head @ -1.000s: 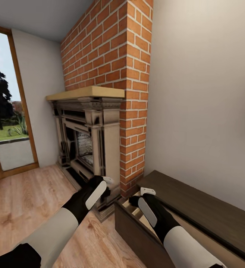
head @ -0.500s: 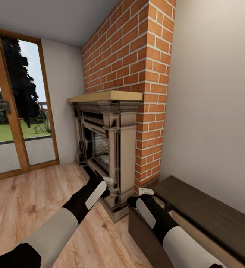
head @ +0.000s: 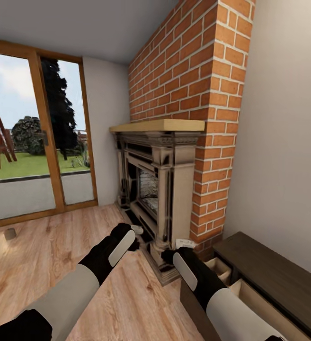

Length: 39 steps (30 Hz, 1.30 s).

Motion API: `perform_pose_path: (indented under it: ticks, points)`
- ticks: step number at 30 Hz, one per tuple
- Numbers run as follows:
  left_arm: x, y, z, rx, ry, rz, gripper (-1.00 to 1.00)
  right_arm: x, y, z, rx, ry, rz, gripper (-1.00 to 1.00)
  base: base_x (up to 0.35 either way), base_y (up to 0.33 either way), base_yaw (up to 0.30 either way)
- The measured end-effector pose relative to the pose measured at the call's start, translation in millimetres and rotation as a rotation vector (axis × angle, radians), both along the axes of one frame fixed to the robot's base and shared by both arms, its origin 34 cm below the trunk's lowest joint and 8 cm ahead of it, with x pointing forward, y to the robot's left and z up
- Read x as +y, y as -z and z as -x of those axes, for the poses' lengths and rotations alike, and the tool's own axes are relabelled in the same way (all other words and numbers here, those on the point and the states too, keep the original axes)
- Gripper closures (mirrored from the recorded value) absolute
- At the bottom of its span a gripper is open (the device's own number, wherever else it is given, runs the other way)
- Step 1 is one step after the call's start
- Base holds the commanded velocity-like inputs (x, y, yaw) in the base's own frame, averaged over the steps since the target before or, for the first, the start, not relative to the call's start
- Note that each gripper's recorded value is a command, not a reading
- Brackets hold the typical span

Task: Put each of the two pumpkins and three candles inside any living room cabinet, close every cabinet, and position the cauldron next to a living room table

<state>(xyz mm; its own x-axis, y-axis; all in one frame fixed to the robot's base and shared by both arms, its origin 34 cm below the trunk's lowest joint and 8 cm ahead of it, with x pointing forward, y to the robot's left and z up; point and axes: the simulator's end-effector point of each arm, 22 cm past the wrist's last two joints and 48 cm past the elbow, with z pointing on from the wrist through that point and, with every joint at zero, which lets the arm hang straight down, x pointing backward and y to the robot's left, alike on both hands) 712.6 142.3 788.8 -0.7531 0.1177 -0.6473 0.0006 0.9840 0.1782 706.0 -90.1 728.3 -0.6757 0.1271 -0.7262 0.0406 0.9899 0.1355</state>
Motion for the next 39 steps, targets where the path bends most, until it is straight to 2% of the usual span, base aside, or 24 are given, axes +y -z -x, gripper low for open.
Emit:
perform_pose_path:
  ticks: [24, 29, 34, 39]
  points:
    - [10, -26, -1, 0.049, -0.021, -0.015, -1.0, 0, -44, -6, 0.001, 0.0, -0.001, -1.0, 0.0, 0.0, 0.29]
    - [17, -26, 1, 0.076, -0.035, -0.025, -1.0, 0, -53, -7, 0.001, 0.0, -0.001, -1.0, 0.0, 0.0, 0.29]
    - [21, -33, 0, 0.086, -0.054, -0.007, -1.0, 1, -63, -7, 0.001, -0.001, 0.0, -1.0, 0.0, 0.0, 0.29]
    - [36, -30, 2, 0.13, -0.091, -0.011, -1.0, 1, -72, -8, 0.001, -0.002, -0.001, -1.0, 0.0, 0.0, 0.29]
